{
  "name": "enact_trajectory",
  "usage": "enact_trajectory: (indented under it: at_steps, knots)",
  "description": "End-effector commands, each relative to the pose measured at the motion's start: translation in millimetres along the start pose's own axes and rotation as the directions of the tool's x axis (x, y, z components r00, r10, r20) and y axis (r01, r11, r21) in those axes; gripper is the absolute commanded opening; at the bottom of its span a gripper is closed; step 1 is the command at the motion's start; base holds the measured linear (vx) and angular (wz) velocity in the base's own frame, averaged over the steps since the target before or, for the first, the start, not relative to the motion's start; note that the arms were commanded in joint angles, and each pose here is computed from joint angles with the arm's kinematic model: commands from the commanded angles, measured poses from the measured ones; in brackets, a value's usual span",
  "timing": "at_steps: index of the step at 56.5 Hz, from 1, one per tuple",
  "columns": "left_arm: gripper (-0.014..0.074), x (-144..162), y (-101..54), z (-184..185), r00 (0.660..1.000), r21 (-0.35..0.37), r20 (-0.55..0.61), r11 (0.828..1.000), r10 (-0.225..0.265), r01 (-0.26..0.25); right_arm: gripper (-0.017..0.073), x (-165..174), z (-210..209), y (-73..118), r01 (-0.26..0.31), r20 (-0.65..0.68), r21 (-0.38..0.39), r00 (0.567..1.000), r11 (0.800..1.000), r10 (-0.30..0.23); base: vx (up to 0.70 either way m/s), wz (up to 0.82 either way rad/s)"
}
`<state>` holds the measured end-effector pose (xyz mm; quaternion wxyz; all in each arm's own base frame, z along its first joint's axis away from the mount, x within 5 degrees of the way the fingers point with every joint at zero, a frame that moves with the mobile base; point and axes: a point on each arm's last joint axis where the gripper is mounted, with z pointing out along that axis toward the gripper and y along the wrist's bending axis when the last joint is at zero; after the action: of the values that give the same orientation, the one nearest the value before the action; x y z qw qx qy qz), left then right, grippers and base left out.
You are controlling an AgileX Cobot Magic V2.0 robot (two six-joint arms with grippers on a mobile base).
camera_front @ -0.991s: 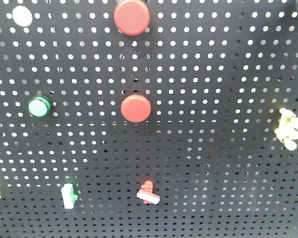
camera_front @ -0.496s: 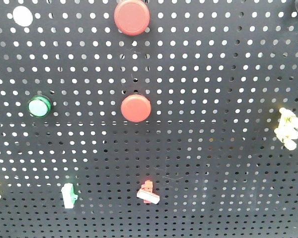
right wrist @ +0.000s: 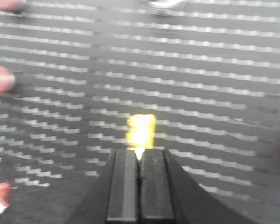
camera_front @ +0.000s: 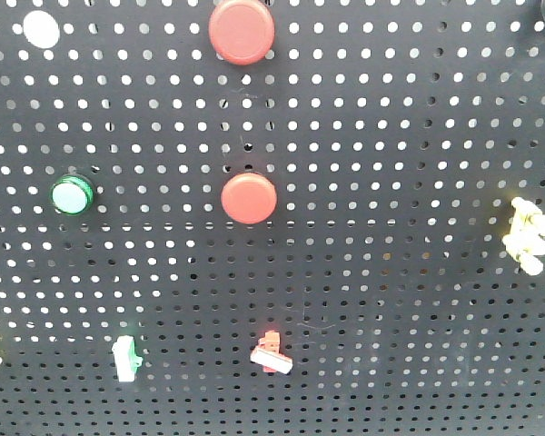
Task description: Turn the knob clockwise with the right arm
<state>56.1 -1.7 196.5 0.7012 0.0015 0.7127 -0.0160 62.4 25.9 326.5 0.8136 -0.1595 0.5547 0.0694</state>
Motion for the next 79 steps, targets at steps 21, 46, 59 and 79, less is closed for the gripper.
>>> enact_trajectory:
  at_steps: [21,46,59,79]
  knots:
    - [-0.0006,-4.5,0.2,-0.5,0.996,0.002,0.085,1.000,-0.009,0.009,-0.0008,23.1,0.0,1.0,-0.116,-0.076,0.026,0.990,0.993,0.118,0.00,0.00]
    - [-0.0006,-4.5,0.2,-0.5,0.996,0.002,0.085,1.000,-0.009,0.009,-0.0008,108.3,-45.1,3.3,-0.191,-0.230,0.260,0.940,0.947,0.253,0.00,0.00]
    - [-0.0006,-4.5,0.2,-0.5,0.996,0.002,0.085,1.000,-0.009,0.009,-0.0008,117.0,-56.7,1.0,-0.100,-0.284,0.341,0.937,0.935,0.204,0.00,0.00]
    - [-0.0006,-4.5,0.2,-0.5,0.996,0.002,0.085,1.000,-0.009,0.009,-0.0008,117.4,-56.8,1.0,-0.078,-0.296,0.336,0.937,0.939,0.184,0.00,0.00]
